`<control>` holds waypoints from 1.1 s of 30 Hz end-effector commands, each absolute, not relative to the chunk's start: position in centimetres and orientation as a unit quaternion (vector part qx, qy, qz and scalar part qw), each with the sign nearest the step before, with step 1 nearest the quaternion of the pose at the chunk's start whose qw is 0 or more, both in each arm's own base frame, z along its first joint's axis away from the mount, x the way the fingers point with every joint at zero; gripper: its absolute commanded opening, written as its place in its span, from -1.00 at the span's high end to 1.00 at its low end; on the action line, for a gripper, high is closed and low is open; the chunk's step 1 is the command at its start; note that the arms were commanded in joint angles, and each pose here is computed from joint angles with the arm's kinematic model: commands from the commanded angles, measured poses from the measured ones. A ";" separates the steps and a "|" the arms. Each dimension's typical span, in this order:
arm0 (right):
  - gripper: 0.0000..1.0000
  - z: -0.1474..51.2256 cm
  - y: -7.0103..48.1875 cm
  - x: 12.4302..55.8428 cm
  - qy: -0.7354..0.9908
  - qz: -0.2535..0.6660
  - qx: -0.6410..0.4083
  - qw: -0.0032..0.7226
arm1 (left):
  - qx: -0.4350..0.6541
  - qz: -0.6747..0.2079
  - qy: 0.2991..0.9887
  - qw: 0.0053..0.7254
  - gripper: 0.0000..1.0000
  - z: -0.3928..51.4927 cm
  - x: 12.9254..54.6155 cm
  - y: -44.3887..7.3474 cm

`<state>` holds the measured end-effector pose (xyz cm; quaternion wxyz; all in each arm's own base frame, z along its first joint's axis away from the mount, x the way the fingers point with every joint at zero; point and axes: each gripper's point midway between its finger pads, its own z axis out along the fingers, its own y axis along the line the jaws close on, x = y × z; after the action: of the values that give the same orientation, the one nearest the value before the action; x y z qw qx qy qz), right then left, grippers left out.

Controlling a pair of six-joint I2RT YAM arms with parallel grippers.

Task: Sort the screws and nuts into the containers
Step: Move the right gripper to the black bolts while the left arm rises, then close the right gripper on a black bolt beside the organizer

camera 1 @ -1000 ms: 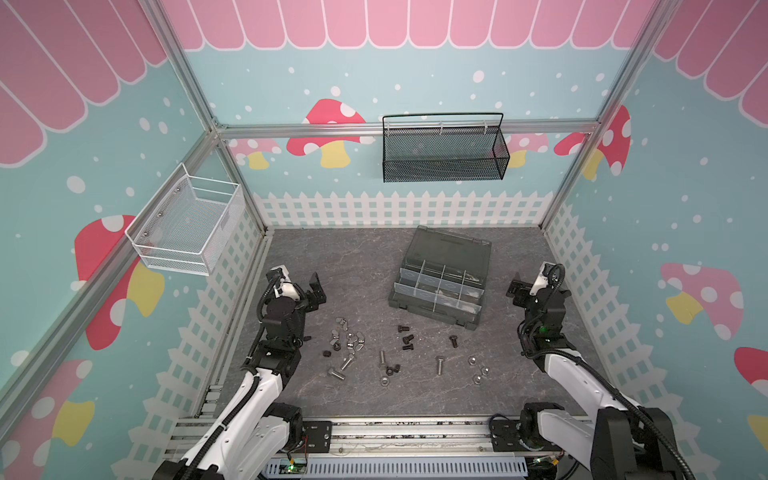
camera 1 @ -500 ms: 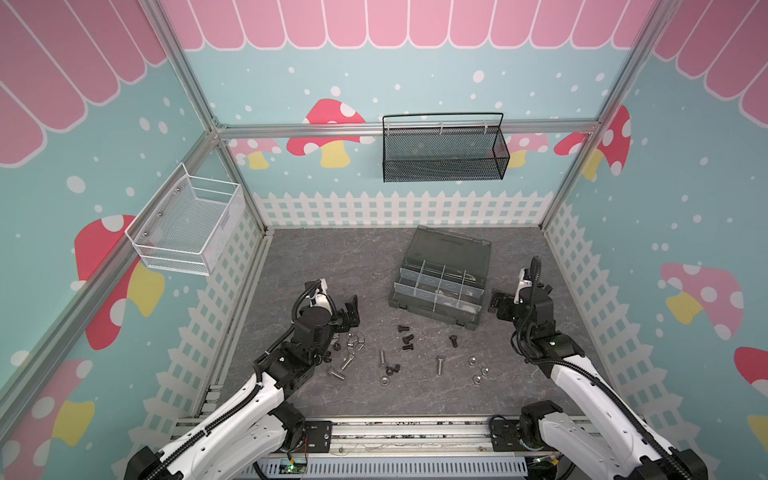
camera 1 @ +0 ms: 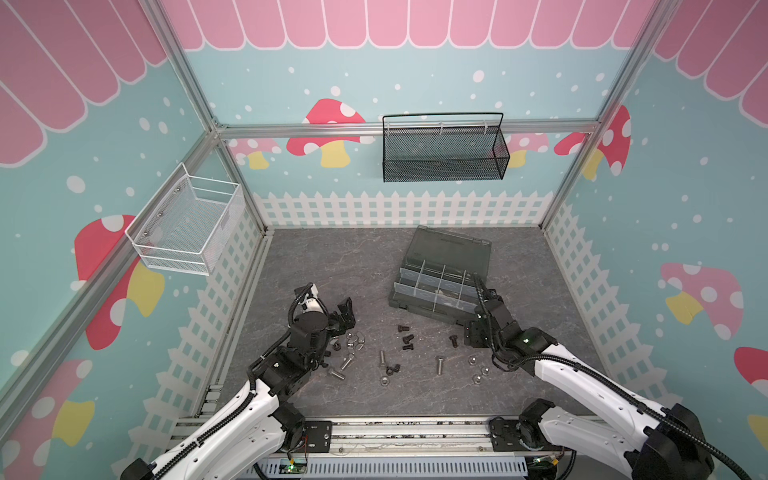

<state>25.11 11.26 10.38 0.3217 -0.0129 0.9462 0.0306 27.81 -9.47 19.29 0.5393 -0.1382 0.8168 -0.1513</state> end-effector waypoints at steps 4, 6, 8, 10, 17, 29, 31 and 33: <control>-0.37 7.6 13.4 24.6 0.960 0.042 -0.035 0.275 | -0.177 -0.157 0.819 0.522 -0.99 17.6 27.4 -8.9; -0.34 7.0 14.0 24.7 0.962 0.045 -0.045 0.267 | -0.178 -0.159 0.821 0.519 -0.99 17.3 27.3 -9.0; -0.30 6.6 14.7 24.9 0.963 0.052 -0.055 0.260 | -0.180 -0.160 0.821 0.517 -0.99 17.1 27.3 -9.0; -0.27 6.1 15.1 24.9 0.964 0.057 -0.063 0.253 | -0.182 -0.159 0.822 0.516 -0.99 17.0 27.3 -9.0; -0.13 4.6 16.5 25.4 0.967 0.068 -0.076 0.234 | -0.184 -0.152 0.825 0.512 -0.99 16.5 27.4 -8.9; 0.02 2.6 17.5 26.0 0.973 0.052 -0.096 0.204 | -0.184 -0.141 0.831 0.506 -0.99 15.8 27.7 -8.9; 0.07 2.2 17.5 26.1 0.974 0.048 -0.097 0.199 | -0.185 -0.141 0.831 0.505 -0.99 15.7 27.6 -8.9; 0.11 1.8 17.5 26.0 0.975 0.045 -0.098 0.193 | -0.186 -0.141 0.830 0.506 -0.99 15.8 27.6 -8.8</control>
<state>25.88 17.09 1.99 0.1964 -0.0946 0.9749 0.0449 27.77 -9.23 16.38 0.5074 -0.1713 0.8320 -0.1450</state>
